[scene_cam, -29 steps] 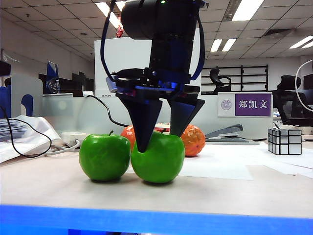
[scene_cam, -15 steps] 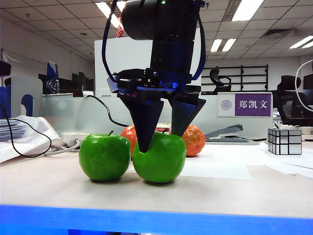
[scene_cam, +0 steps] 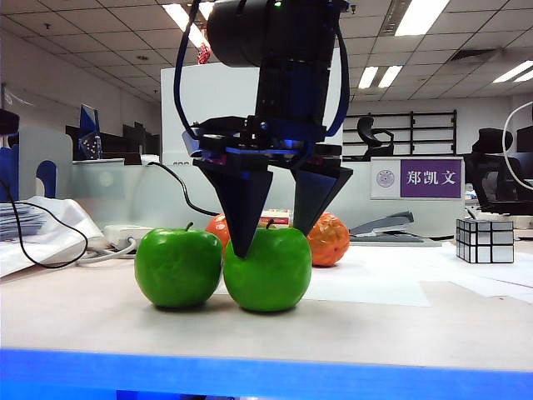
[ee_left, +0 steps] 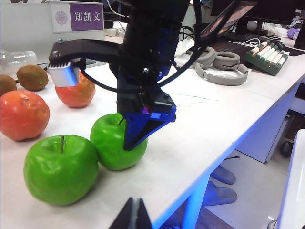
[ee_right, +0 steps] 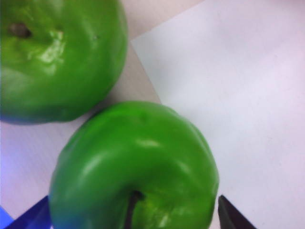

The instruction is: Put the same fruits together.

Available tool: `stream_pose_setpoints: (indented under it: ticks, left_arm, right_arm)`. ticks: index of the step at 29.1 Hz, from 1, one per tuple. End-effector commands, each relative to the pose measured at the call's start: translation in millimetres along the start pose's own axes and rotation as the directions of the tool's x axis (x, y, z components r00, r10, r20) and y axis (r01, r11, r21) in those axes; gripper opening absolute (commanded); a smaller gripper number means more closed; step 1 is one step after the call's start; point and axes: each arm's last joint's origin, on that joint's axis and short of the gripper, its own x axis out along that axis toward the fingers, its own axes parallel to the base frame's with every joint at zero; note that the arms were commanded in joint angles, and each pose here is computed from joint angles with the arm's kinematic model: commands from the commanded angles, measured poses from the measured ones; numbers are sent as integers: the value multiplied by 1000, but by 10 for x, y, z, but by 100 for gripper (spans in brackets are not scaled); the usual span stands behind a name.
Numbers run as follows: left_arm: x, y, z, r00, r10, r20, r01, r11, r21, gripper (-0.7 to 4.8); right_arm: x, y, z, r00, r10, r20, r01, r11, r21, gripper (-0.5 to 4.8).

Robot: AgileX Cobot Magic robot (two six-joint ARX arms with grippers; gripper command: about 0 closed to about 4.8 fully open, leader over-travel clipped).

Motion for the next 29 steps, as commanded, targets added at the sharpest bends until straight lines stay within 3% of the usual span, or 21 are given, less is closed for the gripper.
stream_pose_setpoints:
  ticks: [1,6,13,22,24,26,29]
  left_arm:
    - [1,-2,7,1000,-7,10,7,1000,9,-6]
    - [1,-1,3,1000,-7,9,7,1000,7,-6]
    - [1,-1,3,1000,-7,8,7,1000,6,-6]
    - [-1,-2,31,1000,-7,27,8,999,-44,-6]
    - [-7,-6,103,997,-8,79,13,998,-61,-6]
    - [-25,-17,216,989,-11,146,16,999,-33,-6]
    - [-75,-37,421,965,23,262,-31,999,28,-6]
  right_arm:
    - [-41,-10,27,999,-25,23,25,1000,4,479]
    - [-121,-19,48,999,-47,20,47,999,4,479]
    - [-377,-43,187,992,-67,108,66,998,14,479]
    - [-999,-54,251,979,-74,187,72,997,19,479]
    - [-1267,-66,236,963,-78,257,74,997,27,479]
    - [-1567,-78,197,934,-85,348,76,996,40,479]
    - [-2135,-100,50,850,-96,518,73,995,64,479]
